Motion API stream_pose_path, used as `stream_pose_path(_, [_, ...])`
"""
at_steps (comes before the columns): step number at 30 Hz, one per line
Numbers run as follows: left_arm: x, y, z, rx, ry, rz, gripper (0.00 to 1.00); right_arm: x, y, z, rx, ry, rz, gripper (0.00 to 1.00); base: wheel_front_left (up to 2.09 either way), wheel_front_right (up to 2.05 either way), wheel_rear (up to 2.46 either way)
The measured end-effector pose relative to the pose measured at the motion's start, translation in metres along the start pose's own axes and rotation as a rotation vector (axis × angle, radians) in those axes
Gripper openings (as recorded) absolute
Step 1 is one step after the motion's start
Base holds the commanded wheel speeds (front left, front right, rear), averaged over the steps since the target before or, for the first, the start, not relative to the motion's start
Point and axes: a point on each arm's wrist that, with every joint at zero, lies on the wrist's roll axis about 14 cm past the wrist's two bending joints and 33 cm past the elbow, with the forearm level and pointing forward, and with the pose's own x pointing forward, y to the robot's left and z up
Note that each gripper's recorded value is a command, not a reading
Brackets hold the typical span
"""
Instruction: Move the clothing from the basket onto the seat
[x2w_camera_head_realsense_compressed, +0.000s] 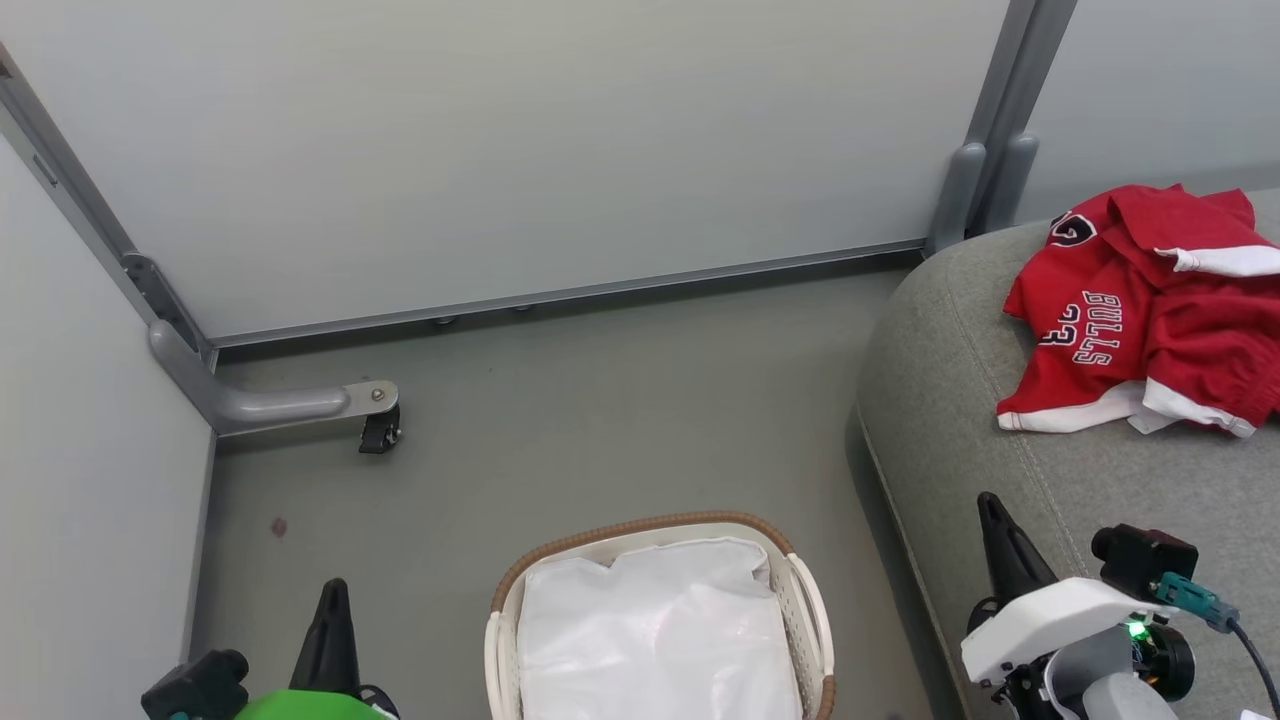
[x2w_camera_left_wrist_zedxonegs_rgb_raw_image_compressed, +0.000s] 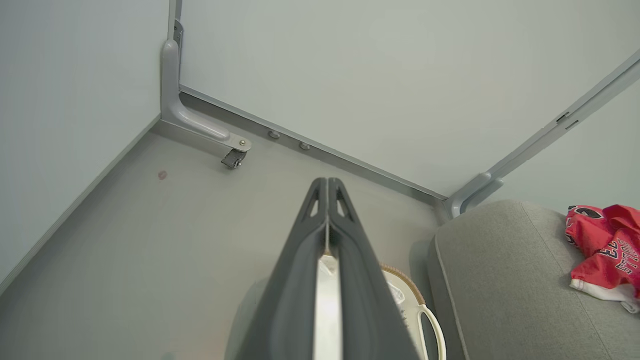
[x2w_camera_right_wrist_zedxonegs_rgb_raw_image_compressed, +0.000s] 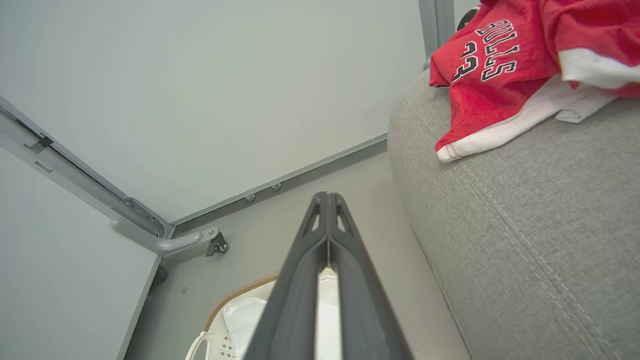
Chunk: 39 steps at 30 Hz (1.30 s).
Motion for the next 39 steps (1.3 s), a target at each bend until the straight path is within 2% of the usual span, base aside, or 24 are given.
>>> stream_pose_path(19, [0.010,0.002,0.018,-0.262,-0.028,0.022,0.00,0.001,-0.009,0.011,0.291,-0.018,-0.044,0.00,0.00,0.00,0.00])
stream_pose_path(39, [0.019,0.000,0.033,-0.481,-0.048,0.010,0.00,0.002,-0.014,0.021,0.539,-0.039,-0.053,0.00,0.00,0.00,0.00])
